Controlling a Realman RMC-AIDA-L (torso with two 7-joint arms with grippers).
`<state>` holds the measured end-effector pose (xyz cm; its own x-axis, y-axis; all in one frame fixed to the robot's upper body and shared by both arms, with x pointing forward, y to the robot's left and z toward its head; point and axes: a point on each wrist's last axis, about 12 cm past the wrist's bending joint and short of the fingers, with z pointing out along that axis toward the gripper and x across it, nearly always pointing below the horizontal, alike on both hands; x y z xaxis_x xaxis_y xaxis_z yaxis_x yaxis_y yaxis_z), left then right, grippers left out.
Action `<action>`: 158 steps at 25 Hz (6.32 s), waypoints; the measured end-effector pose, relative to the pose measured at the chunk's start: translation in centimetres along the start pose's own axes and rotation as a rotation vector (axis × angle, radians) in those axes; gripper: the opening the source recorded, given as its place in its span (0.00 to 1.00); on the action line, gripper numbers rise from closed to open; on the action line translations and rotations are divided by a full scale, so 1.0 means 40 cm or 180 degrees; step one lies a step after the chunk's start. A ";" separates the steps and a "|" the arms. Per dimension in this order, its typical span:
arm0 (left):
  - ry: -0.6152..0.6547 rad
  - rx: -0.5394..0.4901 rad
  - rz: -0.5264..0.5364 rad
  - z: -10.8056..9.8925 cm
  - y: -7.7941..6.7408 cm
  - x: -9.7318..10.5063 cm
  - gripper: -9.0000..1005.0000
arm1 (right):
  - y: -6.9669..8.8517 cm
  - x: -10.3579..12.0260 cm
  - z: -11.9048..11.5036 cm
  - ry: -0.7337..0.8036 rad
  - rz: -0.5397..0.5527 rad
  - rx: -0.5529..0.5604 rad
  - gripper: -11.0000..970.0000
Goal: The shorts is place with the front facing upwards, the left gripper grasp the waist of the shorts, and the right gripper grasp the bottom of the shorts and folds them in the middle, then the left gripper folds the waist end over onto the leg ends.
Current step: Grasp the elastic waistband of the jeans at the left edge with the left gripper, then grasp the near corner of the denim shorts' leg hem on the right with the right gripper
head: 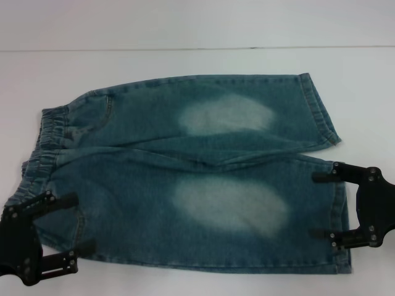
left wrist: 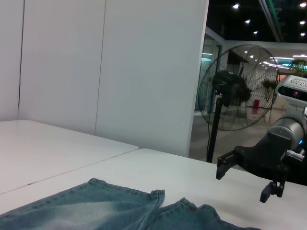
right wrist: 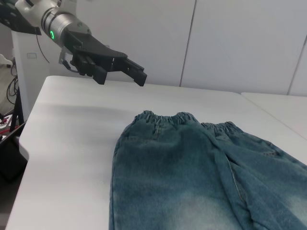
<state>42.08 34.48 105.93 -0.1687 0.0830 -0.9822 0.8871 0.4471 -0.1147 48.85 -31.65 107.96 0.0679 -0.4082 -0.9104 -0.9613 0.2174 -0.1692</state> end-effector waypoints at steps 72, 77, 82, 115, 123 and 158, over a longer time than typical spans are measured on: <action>0.2041 -0.1220 -0.0888 0.007 0.166 -0.068 0.76 | -0.001 -0.001 -0.009 -0.0010 0.0022 0.0056 0.97; 0.2015 -0.1260 -0.0956 0.006 0.170 -0.073 0.46 | 0.005 0.003 -0.012 -0.0007 0.0045 0.0059 0.97; 0.1973 -0.1326 -0.1048 0.009 0.178 -0.081 0.19 | 0.004 0.004 -0.035 0.0020 0.0229 0.0147 0.97; 0.1976 -0.1329 -0.1049 0.033 0.190 -0.066 0.09 | -0.078 -0.113 0.006 0.2476 0.0972 -0.0961 0.97; 0.1975 -0.1334 -0.1034 0.036 0.192 -0.068 0.09 | -0.078 -0.092 0.055 0.2655 0.1002 -0.1013 0.97; 0.1985 -0.1279 -0.1056 0.052 0.197 -0.058 0.13 | -0.076 -0.094 0.088 0.2146 0.0689 -0.1075 0.91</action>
<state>50.35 35.93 107.01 -0.7093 0.3179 -0.6292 0.5469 0.8113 -0.2067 52.47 -27.65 110.58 -0.2030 -0.8613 -0.4658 -0.9711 0.1162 0.2084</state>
